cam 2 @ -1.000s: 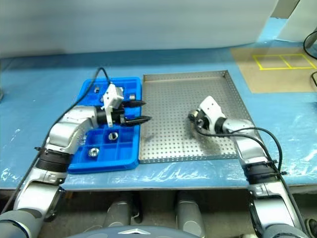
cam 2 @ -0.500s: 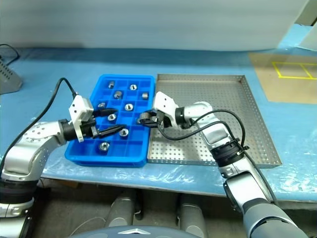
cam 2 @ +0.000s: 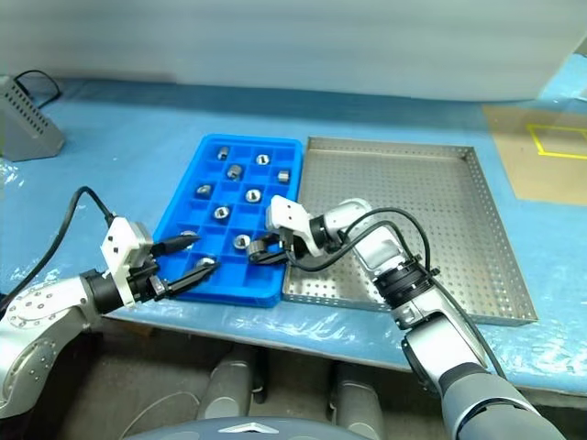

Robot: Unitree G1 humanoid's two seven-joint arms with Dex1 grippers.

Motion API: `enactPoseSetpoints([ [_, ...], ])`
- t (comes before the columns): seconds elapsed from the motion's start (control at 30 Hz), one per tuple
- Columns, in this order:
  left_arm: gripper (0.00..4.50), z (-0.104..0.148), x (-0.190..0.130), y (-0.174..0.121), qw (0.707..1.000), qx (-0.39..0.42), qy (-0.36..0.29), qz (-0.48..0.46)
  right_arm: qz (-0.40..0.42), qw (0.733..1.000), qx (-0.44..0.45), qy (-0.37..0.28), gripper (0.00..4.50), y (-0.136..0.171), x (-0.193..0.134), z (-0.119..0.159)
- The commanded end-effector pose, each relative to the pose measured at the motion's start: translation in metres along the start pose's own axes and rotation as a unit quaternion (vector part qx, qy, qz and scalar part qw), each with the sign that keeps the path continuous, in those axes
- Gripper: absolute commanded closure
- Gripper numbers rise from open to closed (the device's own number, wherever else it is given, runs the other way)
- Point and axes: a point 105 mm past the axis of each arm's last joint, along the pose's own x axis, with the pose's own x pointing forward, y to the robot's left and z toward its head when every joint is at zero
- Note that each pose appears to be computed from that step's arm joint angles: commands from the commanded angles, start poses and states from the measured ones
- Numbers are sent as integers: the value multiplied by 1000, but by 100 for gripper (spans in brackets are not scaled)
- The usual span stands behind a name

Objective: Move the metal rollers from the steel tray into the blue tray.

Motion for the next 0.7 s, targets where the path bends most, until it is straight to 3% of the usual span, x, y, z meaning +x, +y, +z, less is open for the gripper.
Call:
enactPoseSetpoints([
  [0.03, 73, 11, -3, -1, 1000, 18, -12, 4, 17, 1000, -3, -9, 330, 5, 0, 6],
  [0.23, 73, 12, 4, 3, 1000, 19, -14, -4, 25, 1000, 6, 4, 330, 10, -6, -1],
  [0.27, 73, 12, 6, 4, 1000, 19, -15, -7, 25, 1000, 5, 10, 258, 11, -8, -4],
  [0.37, 73, 14, 12, 5, 999, 22, -20, -20, 5, 1000, 21, 16, 168, 8, -13, -9],
  [0.53, 73, 18, 22, 10, 999, 29, -26, -34, -46, 999, 23, 17, 168, -3, -23, -9],
  [0.7, 73, 35, 48, 33, 997, 38, -65, -25, -207, 977, 20, -50, 168, -43, -55, 19],
])
